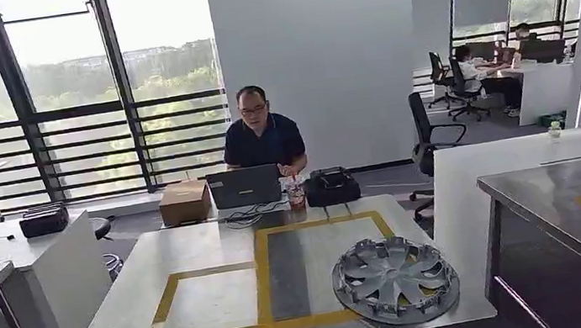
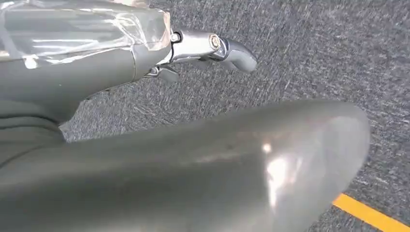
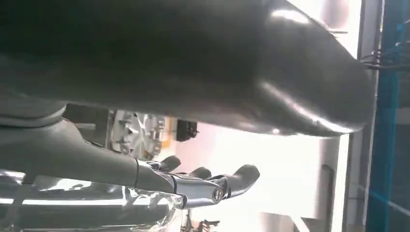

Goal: Take the parts from the cabinet and place them on the table.

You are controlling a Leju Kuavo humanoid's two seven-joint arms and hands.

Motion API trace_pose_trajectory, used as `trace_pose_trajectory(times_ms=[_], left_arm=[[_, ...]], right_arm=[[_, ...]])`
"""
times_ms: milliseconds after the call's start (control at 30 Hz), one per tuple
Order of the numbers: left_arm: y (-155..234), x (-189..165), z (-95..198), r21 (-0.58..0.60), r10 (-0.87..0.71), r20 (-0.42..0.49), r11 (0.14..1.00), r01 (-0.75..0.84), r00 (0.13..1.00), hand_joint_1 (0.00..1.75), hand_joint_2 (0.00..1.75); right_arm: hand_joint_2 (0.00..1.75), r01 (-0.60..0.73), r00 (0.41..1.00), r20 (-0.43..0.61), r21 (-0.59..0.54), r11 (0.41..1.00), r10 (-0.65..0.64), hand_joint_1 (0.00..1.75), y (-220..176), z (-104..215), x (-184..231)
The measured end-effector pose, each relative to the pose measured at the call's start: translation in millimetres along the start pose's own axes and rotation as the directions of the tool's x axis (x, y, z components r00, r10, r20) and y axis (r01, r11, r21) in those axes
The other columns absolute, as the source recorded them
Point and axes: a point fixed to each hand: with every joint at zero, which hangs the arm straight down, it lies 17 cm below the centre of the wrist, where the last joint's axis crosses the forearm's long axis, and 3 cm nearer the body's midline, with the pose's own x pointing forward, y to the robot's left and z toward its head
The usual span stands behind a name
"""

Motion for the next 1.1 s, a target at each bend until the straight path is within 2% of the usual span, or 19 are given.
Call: trace_pose_trajectory(times_ms=[33,67,233,367,500,533,567,833,1100], left_arm=[[0,0,0,0.000,0.000,-0.001,1.000,0.000,1.000,0.00,0.00],[1,0,0,0.002,-0.001,-0.001,1.000,0.001,1.000,0.00,0.00],[-1,-2,-1,-0.005,-0.007,-0.012,1.000,0.007,1.000,0.00,0.00],[-3,-6,-2,-0.009,-0.015,-0.025,1.000,0.015,1.000,0.00,0.00],[-5,-7,-3,-0.018,-0.027,-0.029,0.999,0.026,0.999,0.00,0.00],[-4,-7,-4,-0.015,-0.030,-0.028,0.999,0.030,0.999,0.00,0.00],[-4,-7,-5,-0.015,-0.033,-0.029,0.999,0.033,0.999,0.00,0.00],[3,-7,-11,0.001,-0.040,-0.032,0.999,0.041,0.999,0.00,0.00],[9,-8,-12,0.014,-0.020,-0.048,1.000,0.021,0.999,0.00,0.00]], right_arm=[[0.00,0.008,0.999,-0.035,-0.001,1.000,-0.008,0.00,0,2,-7],[1.75,0.013,0.997,-0.072,-0.003,1.000,-0.013,0.00,0,5,-16],[1.75,-0.045,0.957,-0.289,-0.022,0.999,0.037,0.00,-13,32,-76],[1.75,-0.109,0.870,-0.485,-0.023,0.994,0.084,0.00,-29,69,-135],[1.75,-0.149,0.776,-0.624,-0.041,0.988,0.091,0.00,-47,105,-180],[0.00,-0.159,0.745,-0.661,-0.046,0.986,0.089,0.00,-52,117,-191],[1.75,-0.166,0.716,-0.693,-0.048,0.985,0.087,0.00,-56,127,-202],[1.75,-0.222,0.437,-0.899,-0.086,0.971,0.020,0.00,-87,233,-278],[1.75,-0.249,0.220,-0.974,-0.103,0.963,-0.047,0.00,-100,310,-320]])
